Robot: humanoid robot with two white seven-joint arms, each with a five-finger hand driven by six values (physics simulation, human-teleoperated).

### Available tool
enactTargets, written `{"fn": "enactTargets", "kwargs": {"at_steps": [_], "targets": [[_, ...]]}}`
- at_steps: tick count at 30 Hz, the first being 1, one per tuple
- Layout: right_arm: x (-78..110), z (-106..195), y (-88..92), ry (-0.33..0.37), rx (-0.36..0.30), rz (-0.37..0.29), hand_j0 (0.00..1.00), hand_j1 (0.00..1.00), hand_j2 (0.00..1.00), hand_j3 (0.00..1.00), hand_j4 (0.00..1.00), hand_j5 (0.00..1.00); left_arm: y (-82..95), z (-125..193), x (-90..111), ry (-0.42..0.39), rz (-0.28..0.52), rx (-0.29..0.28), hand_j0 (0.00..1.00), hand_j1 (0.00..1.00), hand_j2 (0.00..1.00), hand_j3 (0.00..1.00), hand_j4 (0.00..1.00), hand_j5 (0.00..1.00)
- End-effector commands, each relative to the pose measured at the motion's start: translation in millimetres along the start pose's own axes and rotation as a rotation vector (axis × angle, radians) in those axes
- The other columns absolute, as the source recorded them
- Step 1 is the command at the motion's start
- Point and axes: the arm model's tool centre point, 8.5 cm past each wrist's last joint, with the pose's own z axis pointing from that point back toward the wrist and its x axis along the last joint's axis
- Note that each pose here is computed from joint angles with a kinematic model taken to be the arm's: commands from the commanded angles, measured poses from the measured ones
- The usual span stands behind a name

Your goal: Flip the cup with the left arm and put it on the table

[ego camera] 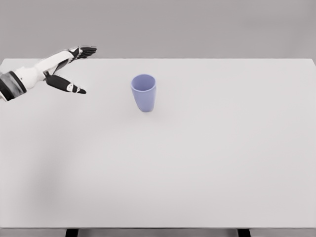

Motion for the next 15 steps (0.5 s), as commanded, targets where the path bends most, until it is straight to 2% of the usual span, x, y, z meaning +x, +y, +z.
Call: {"fn": "enactTargets", "kwargs": {"at_steps": [1, 3, 15], "targets": [[0.0, 0.0, -0.1, 0.000, -0.001, -0.001, 1.00, 1.00, 1.00, 1.00, 1.00, 1.00, -0.8, 6.7, 1.7, -0.017, -0.134, -0.048, 1.00, 1.00, 1.00, 1.00, 1.00, 1.00], [0.0, 0.0, 0.1, 0.000, 0.001, 0.000, 1.00, 1.00, 1.00, 1.00, 1.00, 1.00, -4.2, 6.4, 0.3, -0.013, -0.152, -0.064, 1.00, 1.00, 1.00, 1.00, 1.00, 1.00], [0.0, 0.0, 0.1, 0.000, 0.001, -0.001, 1.00, 1.00, 1.00, 1.00, 1.00, 1.00, -4.2, 7.8, -1.1, -0.013, -0.152, -0.061, 1.00, 1.00, 1.00, 1.00, 1.00, 1.00]]}}
